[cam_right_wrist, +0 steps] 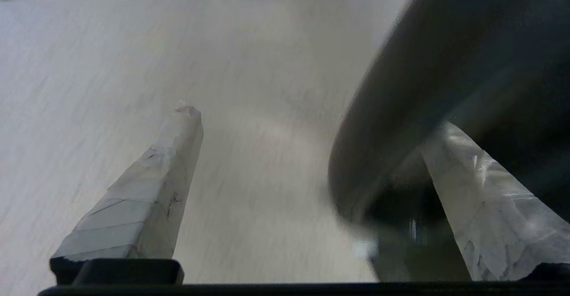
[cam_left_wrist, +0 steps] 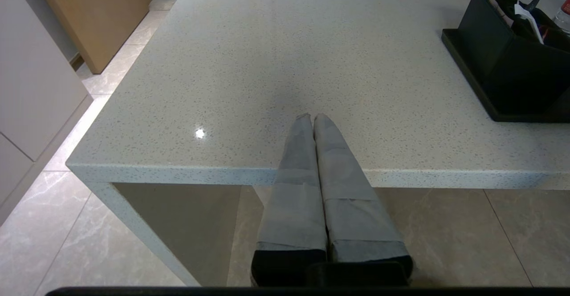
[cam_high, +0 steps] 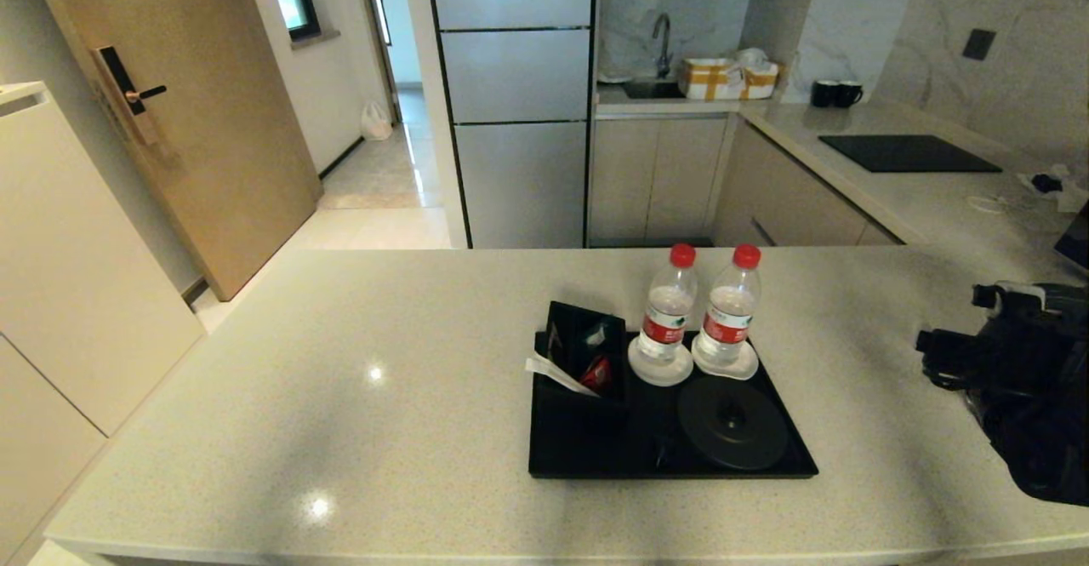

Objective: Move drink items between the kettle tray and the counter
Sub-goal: Return the kettle to its original position

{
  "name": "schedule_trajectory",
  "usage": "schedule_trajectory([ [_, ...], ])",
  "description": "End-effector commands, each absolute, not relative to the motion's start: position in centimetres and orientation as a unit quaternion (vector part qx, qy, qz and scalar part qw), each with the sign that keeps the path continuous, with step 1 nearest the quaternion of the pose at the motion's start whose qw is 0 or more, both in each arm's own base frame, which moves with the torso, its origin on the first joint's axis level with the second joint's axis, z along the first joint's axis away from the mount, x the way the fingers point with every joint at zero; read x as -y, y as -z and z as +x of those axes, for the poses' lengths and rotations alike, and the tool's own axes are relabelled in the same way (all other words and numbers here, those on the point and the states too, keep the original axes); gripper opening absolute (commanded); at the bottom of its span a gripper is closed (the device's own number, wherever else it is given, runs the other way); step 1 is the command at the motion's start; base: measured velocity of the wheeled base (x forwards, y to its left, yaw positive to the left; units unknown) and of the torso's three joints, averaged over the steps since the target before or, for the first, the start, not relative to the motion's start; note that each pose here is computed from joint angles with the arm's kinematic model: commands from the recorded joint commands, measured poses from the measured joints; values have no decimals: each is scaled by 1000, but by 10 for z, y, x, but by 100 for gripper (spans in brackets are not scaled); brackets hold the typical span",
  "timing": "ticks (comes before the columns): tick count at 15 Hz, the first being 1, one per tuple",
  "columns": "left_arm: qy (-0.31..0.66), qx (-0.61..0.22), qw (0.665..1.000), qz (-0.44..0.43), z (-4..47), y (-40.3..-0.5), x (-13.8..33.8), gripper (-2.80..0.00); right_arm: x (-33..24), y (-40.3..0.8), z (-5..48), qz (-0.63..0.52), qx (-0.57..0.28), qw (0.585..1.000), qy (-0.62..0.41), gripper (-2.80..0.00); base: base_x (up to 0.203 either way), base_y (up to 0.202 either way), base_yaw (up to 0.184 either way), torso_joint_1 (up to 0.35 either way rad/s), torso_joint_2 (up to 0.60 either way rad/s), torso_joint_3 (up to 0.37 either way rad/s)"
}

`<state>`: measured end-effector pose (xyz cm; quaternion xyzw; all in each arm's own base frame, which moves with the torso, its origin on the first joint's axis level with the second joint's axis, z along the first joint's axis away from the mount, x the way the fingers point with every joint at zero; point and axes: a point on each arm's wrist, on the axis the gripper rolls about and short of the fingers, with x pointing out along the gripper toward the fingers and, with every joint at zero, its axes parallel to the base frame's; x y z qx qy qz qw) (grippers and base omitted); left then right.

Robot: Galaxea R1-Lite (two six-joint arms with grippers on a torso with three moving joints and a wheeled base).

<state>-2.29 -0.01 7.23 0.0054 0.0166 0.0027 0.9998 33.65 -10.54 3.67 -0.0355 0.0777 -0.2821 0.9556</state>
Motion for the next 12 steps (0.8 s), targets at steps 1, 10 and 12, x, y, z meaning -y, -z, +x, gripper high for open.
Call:
schedule_trajectory([
  [1,-3,-17,1000,5,-23,-72,0,-280,115,-30,350,-38,-66,954,290,0,0,0,0,0,0,0],
  [10,-3,-17,1000,5,-23,-72,0,-280,129,-26,363,-39,-51,952,298,-280,0,0,0,0,0,0],
  [12,-3,-17,1000,5,-23,-72,0,-280,129,-27,362,-38,-53,952,298,-280,0,0,0,0,0,0],
])
